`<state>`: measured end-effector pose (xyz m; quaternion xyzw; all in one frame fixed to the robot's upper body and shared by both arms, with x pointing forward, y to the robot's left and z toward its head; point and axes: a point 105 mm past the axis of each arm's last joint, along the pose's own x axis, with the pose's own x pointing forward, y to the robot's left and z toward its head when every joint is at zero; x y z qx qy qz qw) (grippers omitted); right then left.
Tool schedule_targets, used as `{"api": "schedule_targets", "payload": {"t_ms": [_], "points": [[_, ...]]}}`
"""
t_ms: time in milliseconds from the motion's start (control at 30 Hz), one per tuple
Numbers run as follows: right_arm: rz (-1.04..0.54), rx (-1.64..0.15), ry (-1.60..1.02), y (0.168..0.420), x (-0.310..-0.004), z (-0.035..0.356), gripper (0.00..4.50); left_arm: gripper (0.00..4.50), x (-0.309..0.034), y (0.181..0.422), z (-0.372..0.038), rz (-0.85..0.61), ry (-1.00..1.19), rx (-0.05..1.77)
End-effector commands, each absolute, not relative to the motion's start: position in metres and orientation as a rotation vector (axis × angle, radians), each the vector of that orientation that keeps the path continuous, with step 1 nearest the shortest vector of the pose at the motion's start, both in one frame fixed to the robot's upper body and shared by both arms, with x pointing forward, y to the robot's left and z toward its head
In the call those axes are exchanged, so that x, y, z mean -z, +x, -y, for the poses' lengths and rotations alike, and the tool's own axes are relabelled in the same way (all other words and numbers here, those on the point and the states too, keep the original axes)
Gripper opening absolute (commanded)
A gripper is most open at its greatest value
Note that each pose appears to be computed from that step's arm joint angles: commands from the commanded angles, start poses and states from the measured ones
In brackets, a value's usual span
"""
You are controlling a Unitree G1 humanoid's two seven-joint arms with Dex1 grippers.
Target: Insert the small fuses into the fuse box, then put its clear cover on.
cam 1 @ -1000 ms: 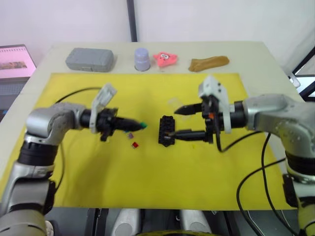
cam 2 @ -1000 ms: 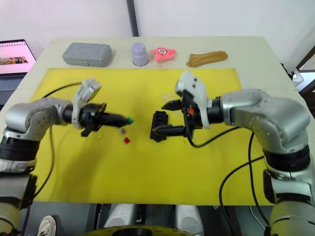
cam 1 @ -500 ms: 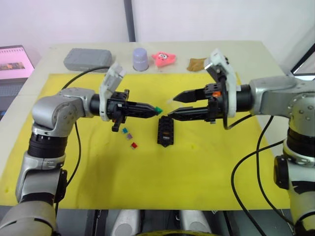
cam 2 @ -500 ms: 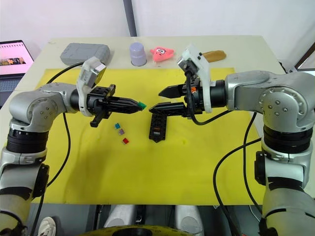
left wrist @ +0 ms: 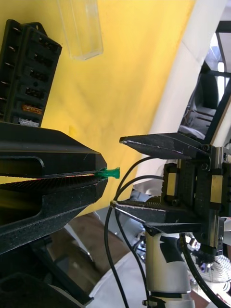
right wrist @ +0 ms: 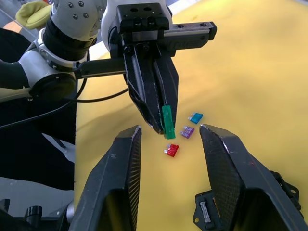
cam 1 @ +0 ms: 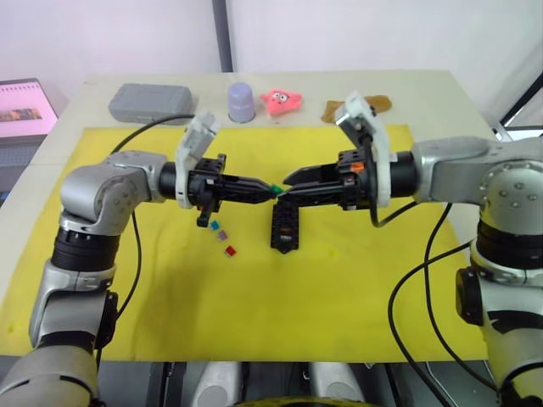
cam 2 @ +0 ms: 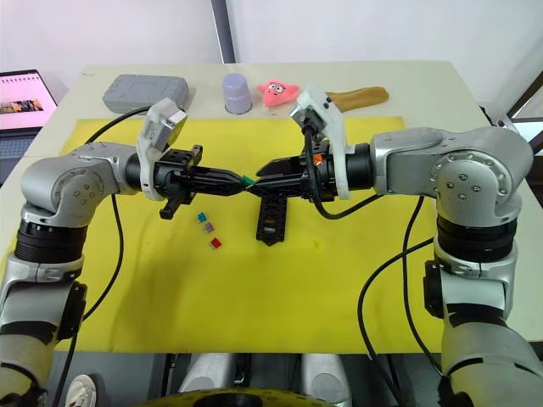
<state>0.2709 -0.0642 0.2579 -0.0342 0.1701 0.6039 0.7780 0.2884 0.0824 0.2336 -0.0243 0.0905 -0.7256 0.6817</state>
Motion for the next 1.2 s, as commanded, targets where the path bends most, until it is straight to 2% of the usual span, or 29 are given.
{"api": "schedule_targets", "payload": {"t_ms": [33, 67, 200, 1033, 1067, 1100, 1200], "points": [[-0.329, -1.33, -0.091, 0.2661, -0.2678, 0.0611, 1.99, 0.0, -0.2435, 0.2854, -0.0823, -0.162, -0.009, 1.64], [-0.33, -1.333, -0.092, 0.2656, -0.2674, 0.0608, 1.99, 0.0, -0.2434, 0.2853, -0.0824, -0.162, -0.009, 1.64], [-0.333, -1.337, -0.097, 0.2646, -0.2659, 0.0601, 0.77, 0.0, -0.2436, 0.2852, -0.0825, -0.161, -0.008, 1.639], [-0.327, -1.342, -0.114, 0.2635, -0.2644, 0.0579, 0.77, 0.0, -0.2399, 0.2838, -0.0834, -0.169, 0.003, 1.641], [-0.327, -1.343, -0.115, 0.2634, -0.2641, 0.0577, 0.23, 0.0, -0.2401, 0.284, -0.0833, -0.168, 0.002, 1.64], [-0.328, -1.345, -0.117, 0.2631, -0.2638, 0.0575, 0.03, 0.0, -0.2403, 0.2841, -0.0831, -0.168, 0.003, 1.64], [-0.33, -1.346, -0.12, 0.2628, -0.2627, 0.057, 0.03, 0.0, -0.2408, 0.2842, -0.0827, -0.166, 0.002, 1.639]]}}
